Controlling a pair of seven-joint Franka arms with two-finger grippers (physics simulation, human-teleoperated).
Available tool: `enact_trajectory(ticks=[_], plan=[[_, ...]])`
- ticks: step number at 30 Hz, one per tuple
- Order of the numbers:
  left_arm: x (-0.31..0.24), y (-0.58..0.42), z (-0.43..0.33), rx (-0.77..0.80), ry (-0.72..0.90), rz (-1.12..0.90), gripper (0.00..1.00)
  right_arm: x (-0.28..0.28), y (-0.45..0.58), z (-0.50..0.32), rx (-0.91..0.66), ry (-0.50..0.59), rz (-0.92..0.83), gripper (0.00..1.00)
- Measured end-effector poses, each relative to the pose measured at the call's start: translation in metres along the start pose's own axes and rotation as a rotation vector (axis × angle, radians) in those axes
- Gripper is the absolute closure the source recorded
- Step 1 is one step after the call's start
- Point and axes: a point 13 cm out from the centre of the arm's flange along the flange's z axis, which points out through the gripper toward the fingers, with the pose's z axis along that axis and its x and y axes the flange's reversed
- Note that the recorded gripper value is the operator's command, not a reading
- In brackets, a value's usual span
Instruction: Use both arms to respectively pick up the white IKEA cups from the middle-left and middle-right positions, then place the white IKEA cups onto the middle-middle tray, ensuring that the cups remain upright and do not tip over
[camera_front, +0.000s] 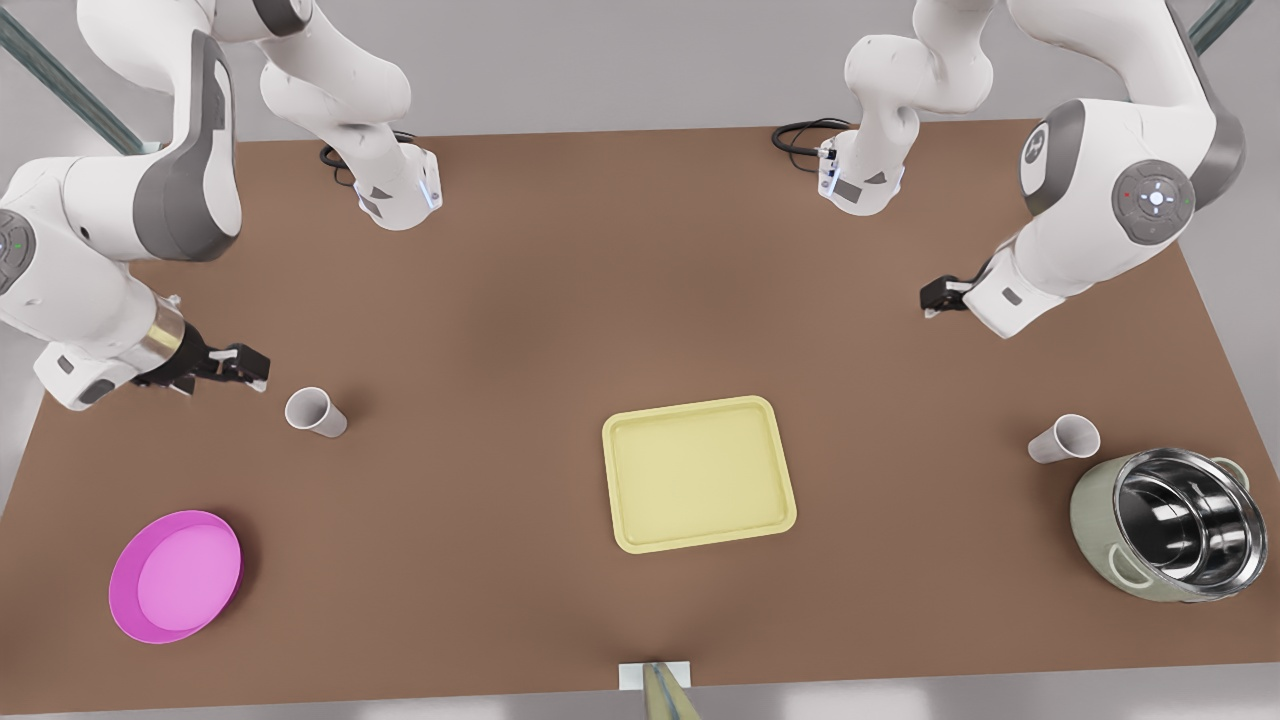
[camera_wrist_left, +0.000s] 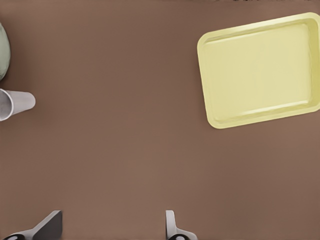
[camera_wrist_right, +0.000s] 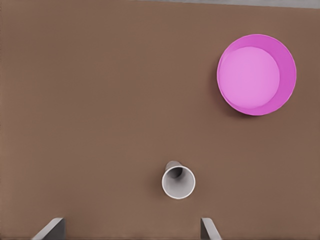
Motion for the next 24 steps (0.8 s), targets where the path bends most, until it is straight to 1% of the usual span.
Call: enact_trajectory(ticks=[2,3,5,7,9,11,14,18,21,24], plan=[[-0.001,-0.003,0.001,-0.002,-0.002,0.003,0.00,0.000,0.001,0.003,-0.009,0.003,0.000,0.00],[-0.008,-0.002,0.014,-0.007,0.019,-0.004,0.00,-0.003,-0.003,0.013,-0.010,0.018,0.004,0.00],[-0.040,0.039,0.069,-0.015,0.081,-0.072,0.00,-0.016,-0.036,0.072,-0.004,0.100,0.040,0.00],[-0.069,0.101,0.123,-0.011,0.106,-0.164,0.00,-0.021,-0.096,0.147,-0.024,0.178,0.112,0.00],[-0.090,0.157,0.169,-0.003,0.104,-0.228,0.00,-0.014,-0.112,0.197,-0.043,0.210,0.123,0.00],[-0.105,0.202,0.205,-0.002,0.080,-0.265,0.00,-0.014,-0.110,0.219,-0.050,0.198,0.104,0.00],[-0.122,0.255,0.243,-0.010,0.024,-0.297,0.00,0.006,-0.099,0.241,-0.050,0.177,0.074,0.00],[-0.141,0.291,0.257,-0.029,-0.055,-0.297,0.00,0.044,-0.087,0.269,-0.047,0.149,0.045,0.00],[-0.154,0.298,0.271,-0.041,-0.083,-0.274,0.00,0.058,-0.085,0.284,-0.044,0.124,0.033,0.00],[-0.150,0.314,0.276,-0.041,-0.083,-0.276,0.00,0.061,-0.090,0.296,-0.044,0.104,0.032,0.00]])
